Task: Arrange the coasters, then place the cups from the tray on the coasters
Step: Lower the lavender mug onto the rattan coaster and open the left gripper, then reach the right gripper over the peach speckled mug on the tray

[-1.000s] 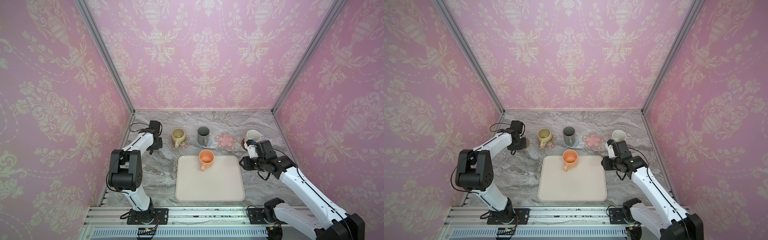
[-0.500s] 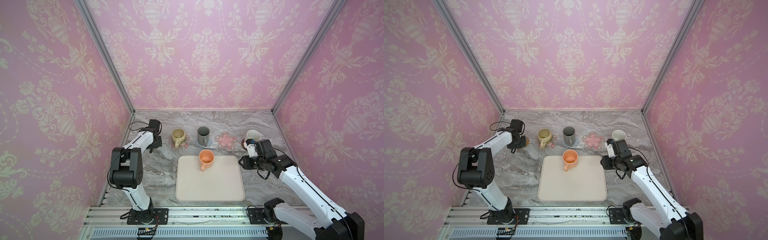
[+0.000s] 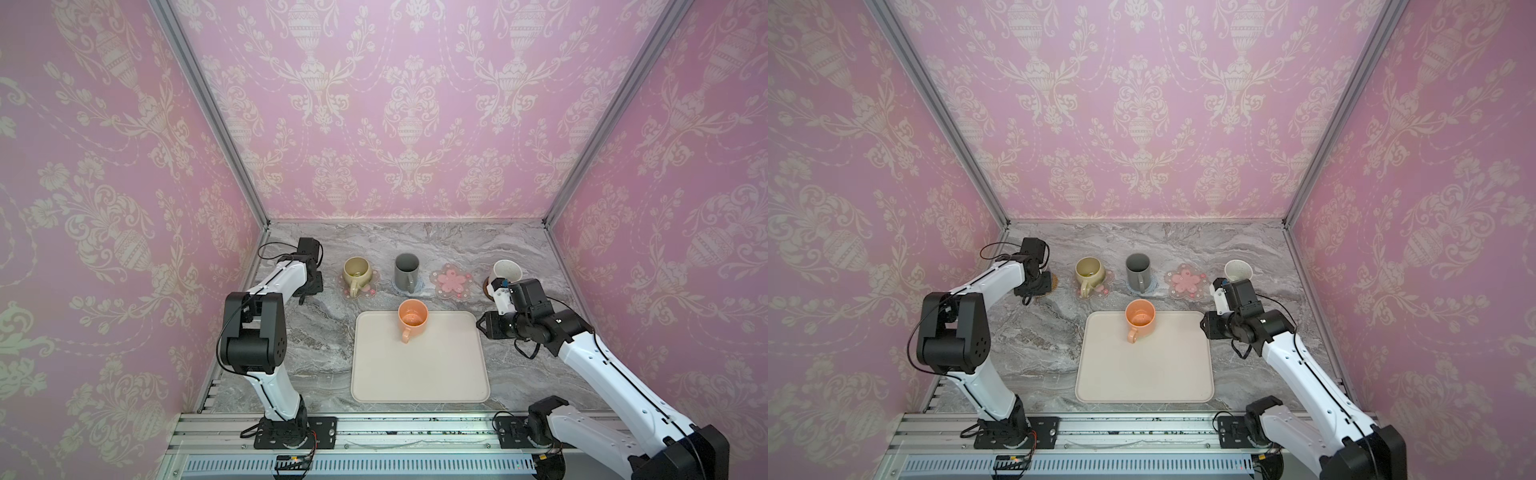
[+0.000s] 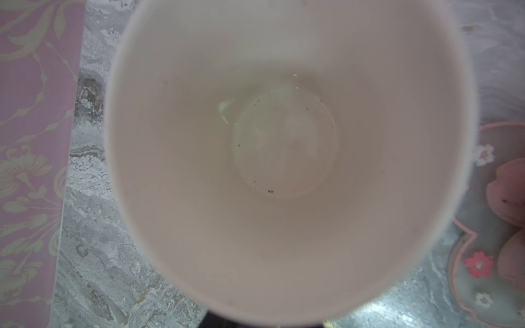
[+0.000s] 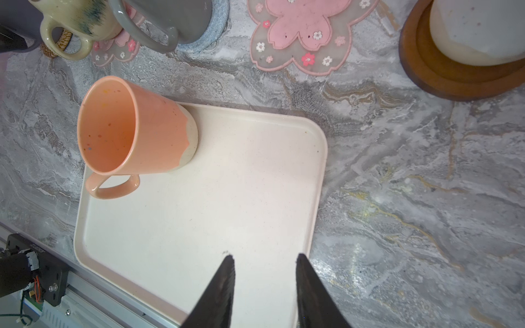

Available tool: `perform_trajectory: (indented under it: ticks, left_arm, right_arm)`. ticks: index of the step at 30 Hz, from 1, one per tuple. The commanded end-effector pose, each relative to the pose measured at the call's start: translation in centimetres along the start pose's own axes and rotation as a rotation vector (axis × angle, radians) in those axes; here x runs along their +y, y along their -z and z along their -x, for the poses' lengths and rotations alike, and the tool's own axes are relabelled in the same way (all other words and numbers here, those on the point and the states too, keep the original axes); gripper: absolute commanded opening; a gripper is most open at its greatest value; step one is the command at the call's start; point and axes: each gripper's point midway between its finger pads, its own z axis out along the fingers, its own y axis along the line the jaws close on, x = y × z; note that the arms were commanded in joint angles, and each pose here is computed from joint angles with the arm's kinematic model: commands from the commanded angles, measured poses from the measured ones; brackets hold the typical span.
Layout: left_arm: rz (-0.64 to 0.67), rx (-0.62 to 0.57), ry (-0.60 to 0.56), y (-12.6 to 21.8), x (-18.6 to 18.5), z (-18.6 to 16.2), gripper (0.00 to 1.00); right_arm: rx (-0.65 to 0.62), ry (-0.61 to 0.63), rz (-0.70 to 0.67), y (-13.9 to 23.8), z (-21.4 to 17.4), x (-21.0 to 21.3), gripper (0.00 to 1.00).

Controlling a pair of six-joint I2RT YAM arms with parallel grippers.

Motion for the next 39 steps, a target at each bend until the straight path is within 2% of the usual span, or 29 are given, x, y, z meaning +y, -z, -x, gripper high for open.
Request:
perform_trajectory:
  ticks: [1, 4, 14, 22, 29, 32, 39]
  left_arm:
    - [0.012, 0.006, 0.0, 0.6, 0.9, -0.5, 0.32]
    - [0.013, -0.012, 0.014, 1.5, 1.2, -0.2, 0.4]
    - [-0.043, -0.083, 0.055, 6.1, 1.8, -0.2, 0.43]
    - [-0.102, -0.151, 0.071, 10.2, 2.5, -1.7, 0.43]
    - [-0.155, -0.166, 0.106, 11.9, 2.3, -3.2, 0.39]
    - [-0.184, -0.159, 0.09, 12.2, 1.4, -4.0, 0.35]
    - [-0.198, -0.147, 0.076, 12.6, 0.8, -5.8, 0.31]
  right_arm:
    - [-0.023, 0.0, 0.041, 0.4, 0.5, 1.1, 0.38]
    - [-0.008, 0.013, 0.061, 0.3, 0.3, 1.8, 0.37]
    - [-0.022, 0.039, 0.046, 0.1, 0.1, 3.1, 0.37]
    - [-0.071, 0.071, 0.042, -0.4, 0.1, 5.2, 0.37]
    - [-0.065, 0.113, 0.058, -1.3, -0.8, 7.8, 0.36]
    - [-0.07, 0.138, 0.064, -1.6, -1.1, 9.3, 0.31]
    - [-0.059, 0.222, 0.169, -2.2, -1.6, 15.1, 0.1]
